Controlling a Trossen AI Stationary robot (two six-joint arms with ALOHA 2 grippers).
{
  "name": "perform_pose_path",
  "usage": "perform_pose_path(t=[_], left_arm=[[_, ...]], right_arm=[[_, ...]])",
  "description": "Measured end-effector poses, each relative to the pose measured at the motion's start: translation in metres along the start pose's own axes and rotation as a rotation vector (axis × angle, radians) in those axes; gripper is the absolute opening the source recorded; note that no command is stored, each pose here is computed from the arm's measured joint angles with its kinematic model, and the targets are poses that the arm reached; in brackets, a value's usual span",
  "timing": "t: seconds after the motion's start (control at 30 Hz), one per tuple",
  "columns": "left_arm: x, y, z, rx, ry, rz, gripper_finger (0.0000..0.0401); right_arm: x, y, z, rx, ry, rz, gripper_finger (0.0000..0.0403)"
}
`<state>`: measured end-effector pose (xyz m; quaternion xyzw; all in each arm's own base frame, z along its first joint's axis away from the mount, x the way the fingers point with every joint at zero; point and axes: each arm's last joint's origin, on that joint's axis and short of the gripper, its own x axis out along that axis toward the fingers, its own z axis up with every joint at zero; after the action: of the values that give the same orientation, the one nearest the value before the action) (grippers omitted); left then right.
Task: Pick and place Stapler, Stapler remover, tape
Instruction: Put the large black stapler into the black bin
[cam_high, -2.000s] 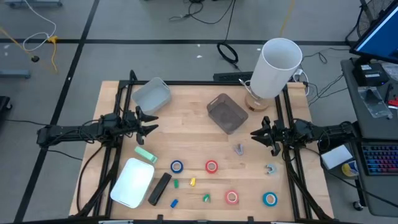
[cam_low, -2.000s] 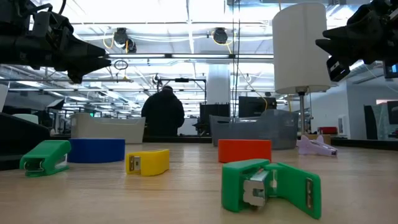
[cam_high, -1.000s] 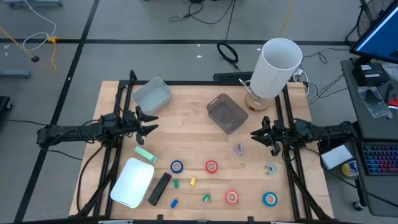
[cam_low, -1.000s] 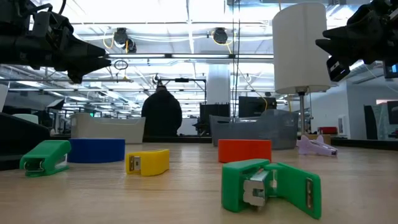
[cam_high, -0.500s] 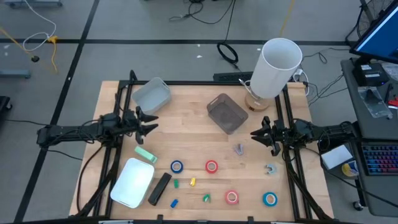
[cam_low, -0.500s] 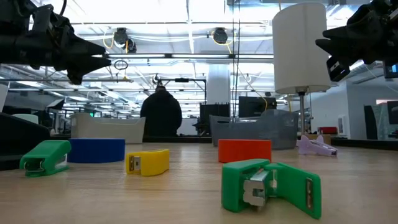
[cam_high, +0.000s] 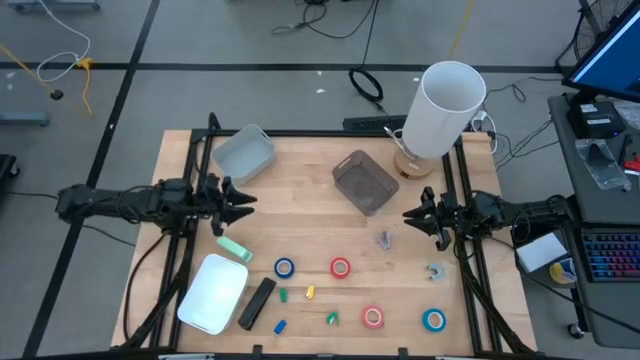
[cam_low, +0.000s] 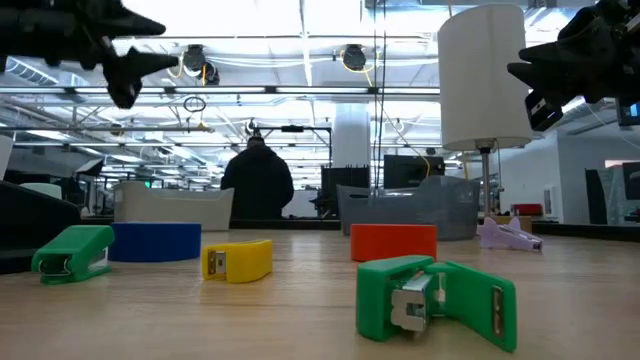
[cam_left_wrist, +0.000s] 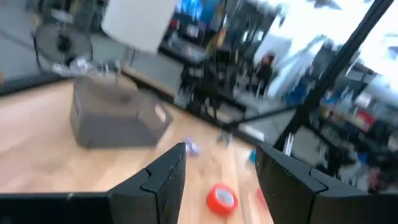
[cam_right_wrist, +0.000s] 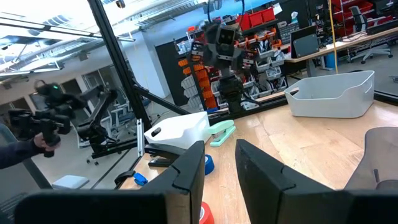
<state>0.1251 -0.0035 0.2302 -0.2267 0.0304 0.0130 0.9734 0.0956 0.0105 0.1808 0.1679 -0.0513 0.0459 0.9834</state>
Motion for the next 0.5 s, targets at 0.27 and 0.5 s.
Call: perform_pose_path(t=[0.27,0.5], left_arm=[[0.045,-0.050,0.027,-0.052,0.390,0.037,0.0191],[0.087,-0.096,0.016,-0.232,0.717,0.141,0.0191]], right_arm=[[0.000,0.000,0.000,0.000,0.000,0.000,0.0084],[0.000,0.000,0.000,0.000,0.000,0.000,0.0084]])
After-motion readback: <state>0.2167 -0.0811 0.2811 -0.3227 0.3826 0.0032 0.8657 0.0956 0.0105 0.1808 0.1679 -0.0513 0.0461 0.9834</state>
